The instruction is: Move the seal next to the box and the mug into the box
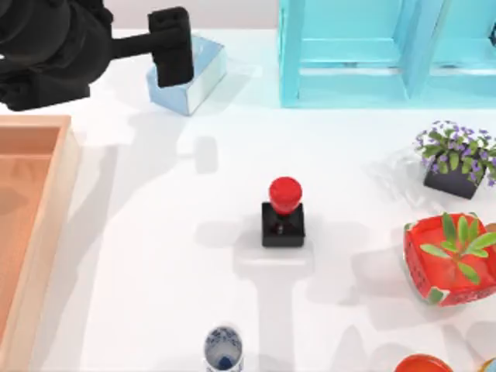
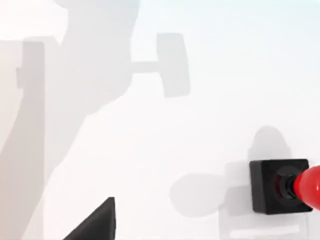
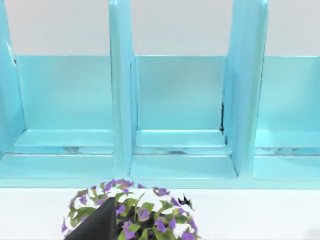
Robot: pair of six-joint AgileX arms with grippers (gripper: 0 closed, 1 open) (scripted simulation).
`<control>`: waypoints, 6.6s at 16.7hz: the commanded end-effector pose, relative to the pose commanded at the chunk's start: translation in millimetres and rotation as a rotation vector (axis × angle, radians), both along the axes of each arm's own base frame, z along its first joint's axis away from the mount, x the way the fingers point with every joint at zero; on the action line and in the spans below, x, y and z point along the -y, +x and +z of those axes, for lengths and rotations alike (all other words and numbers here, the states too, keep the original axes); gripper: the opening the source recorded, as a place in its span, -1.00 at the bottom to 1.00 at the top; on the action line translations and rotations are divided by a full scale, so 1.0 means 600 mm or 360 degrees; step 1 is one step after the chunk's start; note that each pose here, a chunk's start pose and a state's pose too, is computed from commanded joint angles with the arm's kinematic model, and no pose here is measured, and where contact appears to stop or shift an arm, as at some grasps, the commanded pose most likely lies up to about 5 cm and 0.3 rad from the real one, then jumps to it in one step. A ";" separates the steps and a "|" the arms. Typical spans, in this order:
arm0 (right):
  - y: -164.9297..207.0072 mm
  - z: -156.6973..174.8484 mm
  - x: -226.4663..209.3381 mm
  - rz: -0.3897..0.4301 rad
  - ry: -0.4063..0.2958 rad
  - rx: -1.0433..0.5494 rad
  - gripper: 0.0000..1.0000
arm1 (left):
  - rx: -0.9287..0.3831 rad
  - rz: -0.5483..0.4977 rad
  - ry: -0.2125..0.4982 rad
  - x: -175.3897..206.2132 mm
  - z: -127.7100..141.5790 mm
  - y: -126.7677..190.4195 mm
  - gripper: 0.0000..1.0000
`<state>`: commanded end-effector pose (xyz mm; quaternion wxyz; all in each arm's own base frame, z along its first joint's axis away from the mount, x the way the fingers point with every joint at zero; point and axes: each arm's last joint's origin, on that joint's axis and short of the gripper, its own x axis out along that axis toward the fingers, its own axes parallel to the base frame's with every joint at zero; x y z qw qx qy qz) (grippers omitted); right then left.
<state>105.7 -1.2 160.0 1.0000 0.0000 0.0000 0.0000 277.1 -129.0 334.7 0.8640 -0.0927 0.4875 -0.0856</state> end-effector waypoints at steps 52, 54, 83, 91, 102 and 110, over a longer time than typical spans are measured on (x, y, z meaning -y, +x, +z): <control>0.000 0.000 0.000 0.0000 0.0000 0.0000 1.00 | -0.0855 -0.0047 0.0417 0.312 -0.309 0.119 -1.00; 0.000 0.000 0.000 0.0000 0.0000 0.0000 1.00 | -0.0855 -0.0047 0.0417 0.312 -0.309 0.119 -1.00; 0.000 0.000 0.000 0.0000 0.0000 0.0000 1.00 | -0.0876 -0.0018 0.0424 0.015 -0.109 0.001 -1.00; 0.000 0.000 0.000 0.0000 0.0000 0.0000 1.00 | -0.0861 -0.0060 0.0435 -0.015 -0.107 -0.038 -1.00; 0.000 0.000 0.000 0.0000 0.0000 0.0000 1.00 | -0.0855 -0.0052 0.0428 -0.019 -0.215 -0.038 -1.00; 0.000 0.000 0.000 0.0000 0.0000 0.0000 1.00 | -0.0855 -0.0052 0.0428 -0.019 -0.215 -0.038 -0.25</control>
